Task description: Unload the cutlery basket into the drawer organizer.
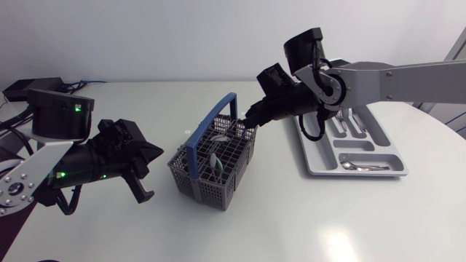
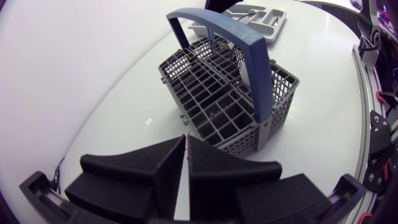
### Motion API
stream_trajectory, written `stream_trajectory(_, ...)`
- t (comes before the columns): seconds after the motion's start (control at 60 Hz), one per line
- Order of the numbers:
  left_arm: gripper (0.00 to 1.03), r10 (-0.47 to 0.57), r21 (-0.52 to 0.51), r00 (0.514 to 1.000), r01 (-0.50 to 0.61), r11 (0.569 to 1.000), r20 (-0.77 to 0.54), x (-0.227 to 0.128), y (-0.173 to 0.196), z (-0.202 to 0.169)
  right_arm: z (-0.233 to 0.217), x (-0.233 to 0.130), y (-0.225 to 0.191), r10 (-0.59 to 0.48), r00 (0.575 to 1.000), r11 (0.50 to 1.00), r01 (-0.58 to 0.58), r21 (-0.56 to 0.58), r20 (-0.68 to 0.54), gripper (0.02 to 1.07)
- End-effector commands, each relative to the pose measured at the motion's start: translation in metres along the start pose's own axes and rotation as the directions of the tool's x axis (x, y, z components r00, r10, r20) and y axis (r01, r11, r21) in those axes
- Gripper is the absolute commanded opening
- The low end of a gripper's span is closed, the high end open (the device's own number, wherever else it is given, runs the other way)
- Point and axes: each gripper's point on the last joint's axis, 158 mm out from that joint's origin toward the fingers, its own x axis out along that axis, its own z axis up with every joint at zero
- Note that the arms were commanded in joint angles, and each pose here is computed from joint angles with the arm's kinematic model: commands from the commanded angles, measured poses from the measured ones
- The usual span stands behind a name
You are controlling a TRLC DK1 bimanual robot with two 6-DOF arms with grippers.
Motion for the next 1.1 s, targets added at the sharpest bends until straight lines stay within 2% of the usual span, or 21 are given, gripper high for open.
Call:
stream_trajectory(0.0,0.21,-0.017,0.021,1.0,0.017,1.0,-0.003,0.001,-0.007,-0.005,0.017,-0.008,0.009,-0.013,0.999,0.999,0.014,-0.033,0.031,0.09)
stream_trajectory(0.583,0.21,-0.025,0.024,1.0,0.025,0.999,0.0,0.001,-0.011,-0.004,0.046,-0.054,0.021,-0.096,0.993,0.992,0.101,-0.07,0.067,0.09)
stream_trajectory(1.083,0.21,-0.016,0.036,1.0,0.015,0.999,0.013,-0.005,-0.013,0.004,0.079,-0.133,0.039,-0.109,0.985,0.989,0.122,-0.088,0.136,0.09)
